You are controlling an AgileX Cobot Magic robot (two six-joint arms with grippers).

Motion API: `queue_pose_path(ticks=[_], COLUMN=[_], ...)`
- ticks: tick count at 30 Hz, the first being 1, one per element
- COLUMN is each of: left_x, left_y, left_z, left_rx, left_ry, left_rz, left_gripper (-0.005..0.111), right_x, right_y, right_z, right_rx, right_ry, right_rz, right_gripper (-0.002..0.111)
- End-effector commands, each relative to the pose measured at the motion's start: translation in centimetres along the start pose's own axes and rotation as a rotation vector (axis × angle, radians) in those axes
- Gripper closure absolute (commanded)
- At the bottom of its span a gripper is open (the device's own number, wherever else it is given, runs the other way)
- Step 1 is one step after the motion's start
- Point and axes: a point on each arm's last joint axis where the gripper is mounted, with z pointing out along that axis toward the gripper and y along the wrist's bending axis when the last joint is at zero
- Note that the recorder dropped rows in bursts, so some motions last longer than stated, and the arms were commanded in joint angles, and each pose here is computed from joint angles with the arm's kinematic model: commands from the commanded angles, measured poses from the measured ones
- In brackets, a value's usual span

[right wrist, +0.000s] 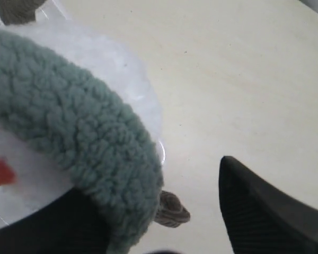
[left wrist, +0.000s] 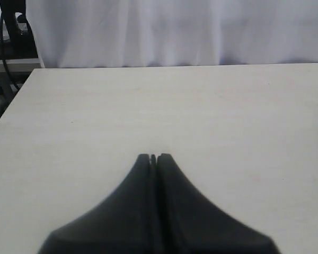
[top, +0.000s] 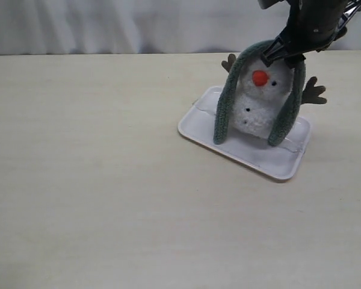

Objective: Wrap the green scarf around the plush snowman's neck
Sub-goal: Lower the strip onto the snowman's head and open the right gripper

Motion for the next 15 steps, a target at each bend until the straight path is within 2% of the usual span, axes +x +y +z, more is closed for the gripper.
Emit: queue_pose_path(ticks=[1, 12, 15], left_x=[0.0, -0.1, -0.1], left_y=[0.0, 0.0, 0.0], left_z=[0.0, 0.0, 0.0], left_rx=[-0.004, -0.004, -0.004], left_ry=[-0.013, -0.014, -0.014], left_rz=[-0.008, -0.008, -0.008], left_gripper=[0.107, 0.107, 0.107], right_x=[-0.1, -0.3, -0.7], right_y=[-0.7, -0.9, -2.3], right_z=[-1.1, -1.0, -0.5], right_rx=[0.006, -0.013, -0.019], right_ry=[-0.032, -0.067, -0.133], right_rz=[0.002, 0.016, 0.148], right_gripper=[0.054, 0.054, 0.054])
